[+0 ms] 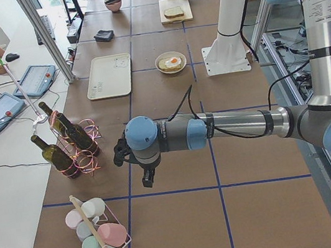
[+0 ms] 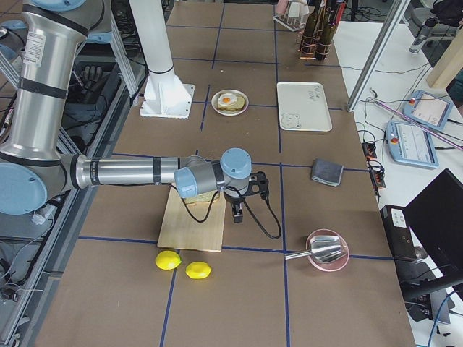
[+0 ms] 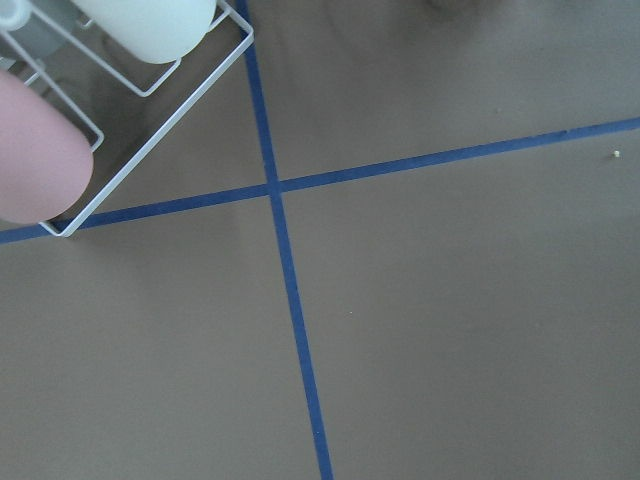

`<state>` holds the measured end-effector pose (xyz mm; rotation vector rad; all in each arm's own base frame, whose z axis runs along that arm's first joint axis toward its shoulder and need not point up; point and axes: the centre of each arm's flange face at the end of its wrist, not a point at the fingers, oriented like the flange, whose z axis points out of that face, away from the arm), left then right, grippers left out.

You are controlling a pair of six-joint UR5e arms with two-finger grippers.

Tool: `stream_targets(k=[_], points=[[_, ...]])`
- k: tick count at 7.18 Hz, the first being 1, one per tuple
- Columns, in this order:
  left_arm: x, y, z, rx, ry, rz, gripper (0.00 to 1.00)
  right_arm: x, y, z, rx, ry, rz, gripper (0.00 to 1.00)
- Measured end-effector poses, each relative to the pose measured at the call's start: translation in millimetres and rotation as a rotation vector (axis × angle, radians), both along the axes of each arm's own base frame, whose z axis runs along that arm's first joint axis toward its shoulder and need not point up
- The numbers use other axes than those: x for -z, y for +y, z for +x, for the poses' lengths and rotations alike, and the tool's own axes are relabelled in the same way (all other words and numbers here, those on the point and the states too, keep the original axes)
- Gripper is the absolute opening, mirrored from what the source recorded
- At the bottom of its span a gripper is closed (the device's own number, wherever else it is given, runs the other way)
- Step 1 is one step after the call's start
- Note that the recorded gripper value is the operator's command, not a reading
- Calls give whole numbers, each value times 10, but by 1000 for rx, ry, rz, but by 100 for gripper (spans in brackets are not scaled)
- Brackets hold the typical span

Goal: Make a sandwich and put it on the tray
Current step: 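Move the right gripper toward the bread slice on the wooden board, then grasp the bread slice edge with the right gripper and lift it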

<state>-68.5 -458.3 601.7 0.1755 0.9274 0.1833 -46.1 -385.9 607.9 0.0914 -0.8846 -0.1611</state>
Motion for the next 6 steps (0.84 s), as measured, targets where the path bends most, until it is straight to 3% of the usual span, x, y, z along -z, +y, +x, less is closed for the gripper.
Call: stream_targets(k=[3, 6], points=[[36, 3, 10, 2, 8, 9, 100, -112, 694, -469, -69, -45, -32, 92], [73, 2, 14, 6, 12, 10, 100, -168, 898, -817, -65, -69, -52, 81]])
